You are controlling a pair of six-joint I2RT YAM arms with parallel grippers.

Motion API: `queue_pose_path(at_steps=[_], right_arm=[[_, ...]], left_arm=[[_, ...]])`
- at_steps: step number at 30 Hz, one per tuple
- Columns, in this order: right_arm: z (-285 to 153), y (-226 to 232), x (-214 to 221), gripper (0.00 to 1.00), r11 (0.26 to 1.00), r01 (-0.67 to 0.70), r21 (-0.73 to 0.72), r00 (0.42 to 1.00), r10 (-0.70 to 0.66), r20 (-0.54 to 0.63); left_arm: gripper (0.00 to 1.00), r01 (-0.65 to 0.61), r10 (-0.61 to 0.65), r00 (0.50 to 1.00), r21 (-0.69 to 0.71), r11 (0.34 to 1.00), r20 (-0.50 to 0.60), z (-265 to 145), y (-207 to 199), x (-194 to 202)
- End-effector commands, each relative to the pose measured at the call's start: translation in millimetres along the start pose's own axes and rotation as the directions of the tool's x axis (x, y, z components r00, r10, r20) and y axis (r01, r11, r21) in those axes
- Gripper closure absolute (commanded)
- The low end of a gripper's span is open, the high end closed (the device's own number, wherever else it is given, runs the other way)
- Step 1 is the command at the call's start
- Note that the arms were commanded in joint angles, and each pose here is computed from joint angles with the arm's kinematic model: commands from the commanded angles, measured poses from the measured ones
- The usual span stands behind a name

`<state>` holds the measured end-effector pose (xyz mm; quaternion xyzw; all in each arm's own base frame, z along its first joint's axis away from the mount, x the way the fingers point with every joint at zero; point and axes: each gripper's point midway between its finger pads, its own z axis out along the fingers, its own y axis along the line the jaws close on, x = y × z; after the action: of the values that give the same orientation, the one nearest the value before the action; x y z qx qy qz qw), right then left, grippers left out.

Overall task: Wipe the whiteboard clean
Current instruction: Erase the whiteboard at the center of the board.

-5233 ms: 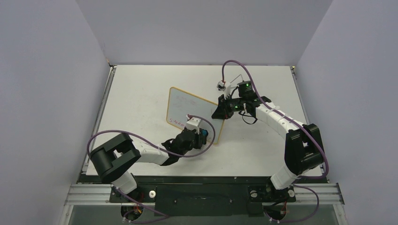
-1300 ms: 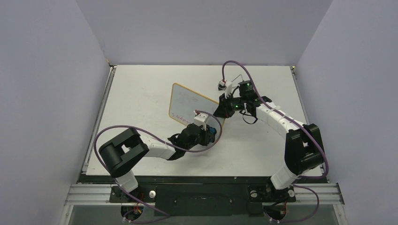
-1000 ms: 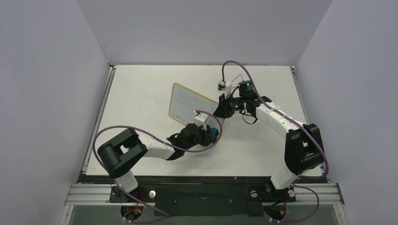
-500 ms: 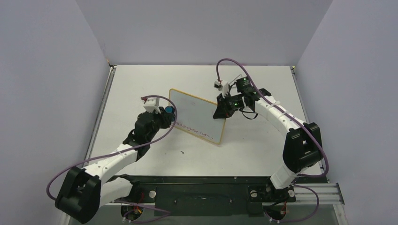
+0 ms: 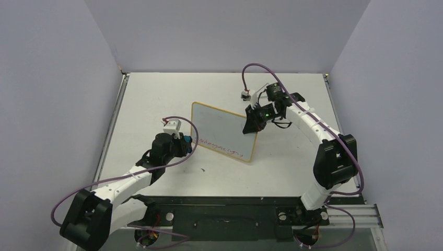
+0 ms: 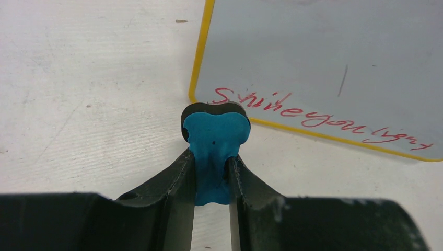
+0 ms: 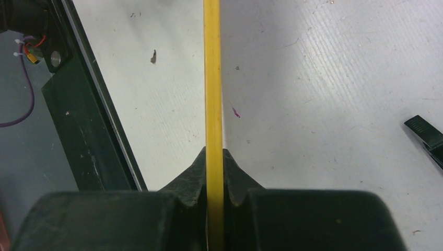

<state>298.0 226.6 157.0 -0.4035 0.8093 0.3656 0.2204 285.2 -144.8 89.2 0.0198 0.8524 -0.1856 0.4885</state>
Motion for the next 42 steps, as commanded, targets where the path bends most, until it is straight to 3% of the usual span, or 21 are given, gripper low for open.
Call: queue_pose_path(at_steps=[1,5,12,19,28,33,38,42], right_arm=[[-2.8,-4.3,19.2,1.0,0.998,-0.06,0.004,0.995,0.06,-0.084],[1.5,-5.8,20.3,1.0,0.985,-0.156,-0.072,0.987,0.153,-0.052],[10.6,-5.3,25.2,1.0,0.978,-0.186,-0.093,0.981,0.18,-0.07],[16.8,-4.2,24.1,1.0,0.962,-0.242,-0.124,0.97,0.237,-0.054],[27.7,-19.1,31.5,1.0,0.947,-0.311,-0.079,0.95,0.306,-0.066],[29.7,-20.8,33.2,1.0,0.943,-0.324,-0.075,0.945,0.319,-0.069],[29.7,-21.2,33.3,1.0,0.942,-0.327,-0.075,0.944,0.322,-0.068],[29.6,-20.4,32.8,1.0,0.942,-0.326,-0.078,0.945,0.321,-0.067]], left_arm=[[1.0,-0.055,0.055,0.998,0.001,0.999,0.044,16.8,-1.5,-14.1],[1.0,-0.061,0.062,0.998,-0.012,0.998,0.017,27.5,1.7,-5.4],[1.0,-0.076,0.076,0.996,-0.002,0.997,0.039,38.6,0.0,-6.3],[1.0,-0.086,0.085,0.996,-0.047,0.995,-0.015,68.5,3.6,-5.6],[1.0,-0.086,0.086,0.996,-0.103,0.991,0.002,71.8,13.9,-7.2],[1.0,-0.088,0.087,0.996,-0.021,0.996,-0.031,82.2,-7.1,2.0],[1.0,-0.115,0.124,0.991,0.143,0.983,-0.055,80.7,-56.6,26.0],[1.0,-0.071,0.078,0.995,0.112,0.991,-0.058,78.3,-43.6,27.5]])
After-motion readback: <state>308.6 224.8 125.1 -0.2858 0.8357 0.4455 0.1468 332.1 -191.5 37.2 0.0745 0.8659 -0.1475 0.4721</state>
